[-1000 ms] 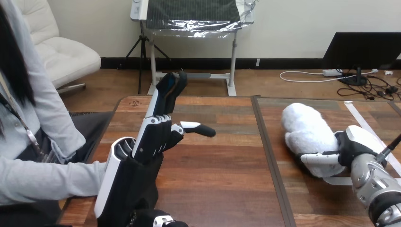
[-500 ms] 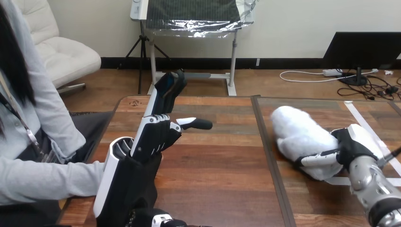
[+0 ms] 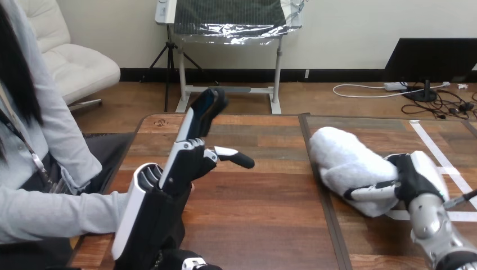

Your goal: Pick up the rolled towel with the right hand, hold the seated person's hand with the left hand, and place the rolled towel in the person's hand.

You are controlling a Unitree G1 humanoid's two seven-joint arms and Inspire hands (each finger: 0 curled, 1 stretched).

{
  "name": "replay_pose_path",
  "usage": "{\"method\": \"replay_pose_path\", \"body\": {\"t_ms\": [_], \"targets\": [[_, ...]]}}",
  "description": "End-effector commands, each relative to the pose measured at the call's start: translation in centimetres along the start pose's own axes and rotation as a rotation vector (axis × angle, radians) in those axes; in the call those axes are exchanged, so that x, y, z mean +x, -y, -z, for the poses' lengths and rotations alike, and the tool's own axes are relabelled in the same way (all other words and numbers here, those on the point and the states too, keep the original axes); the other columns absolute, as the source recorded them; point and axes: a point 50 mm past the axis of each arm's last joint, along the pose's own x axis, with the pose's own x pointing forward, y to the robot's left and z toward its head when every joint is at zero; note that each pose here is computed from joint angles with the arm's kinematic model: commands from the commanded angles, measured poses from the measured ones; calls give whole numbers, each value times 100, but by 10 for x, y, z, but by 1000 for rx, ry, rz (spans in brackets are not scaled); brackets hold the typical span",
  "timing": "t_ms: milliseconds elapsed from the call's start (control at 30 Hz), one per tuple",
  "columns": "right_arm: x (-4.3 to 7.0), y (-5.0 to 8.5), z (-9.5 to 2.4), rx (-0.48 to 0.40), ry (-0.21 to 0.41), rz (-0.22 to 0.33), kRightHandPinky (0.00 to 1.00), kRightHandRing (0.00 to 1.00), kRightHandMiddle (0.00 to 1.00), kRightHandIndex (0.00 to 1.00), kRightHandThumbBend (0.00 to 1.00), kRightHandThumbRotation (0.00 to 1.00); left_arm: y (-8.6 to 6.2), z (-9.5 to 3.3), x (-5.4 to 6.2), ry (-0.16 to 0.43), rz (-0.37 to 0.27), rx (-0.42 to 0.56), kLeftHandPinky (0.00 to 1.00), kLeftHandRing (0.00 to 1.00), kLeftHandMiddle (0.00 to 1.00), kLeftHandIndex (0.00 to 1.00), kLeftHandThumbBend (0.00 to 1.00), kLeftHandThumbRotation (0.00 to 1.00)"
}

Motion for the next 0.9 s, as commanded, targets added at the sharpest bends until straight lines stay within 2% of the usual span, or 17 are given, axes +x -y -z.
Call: {"method": "replay_pose_path", "body": {"t_ms": [0, 267, 500, 600, 733, 867], "targets": [[2, -1, -21, 107, 104, 36, 36, 41, 45, 42, 82, 0, -8, 4, 9, 1, 60, 33, 64, 99, 100, 100, 100, 65], [-1, -1, -28, 196, 190, 86, 37, 40, 43, 40, 82, 0, -12, 7, 10, -22, 104, 26, 70, 100, 100, 100, 100, 65], [-5, -2, -35, 286, 276, 121, 34, 39, 43, 42, 82, 0, -15, 9, 10, -41, 124, 59, 75, 100, 100, 100, 100, 66], [-8, -2, -39, 331, 315, 134, 33, 38, 43, 41, 82, 0, -16, 10, 9, -60, 135, 55, 76, 100, 100, 100, 100, 64], [-10, -3, -42, 370, 356, 144, 30, 34, 41, 41, 82, 0, -16, 12, 9, -74, 140, 57, 84, 100, 100, 100, 100, 57], [-13, -4, -46, 434, 401, 138, 28, 33, 41, 41, 82, 0, -17, 13, 8, -85, 137, 65, 87, 100, 100, 100, 100, 54]]}}
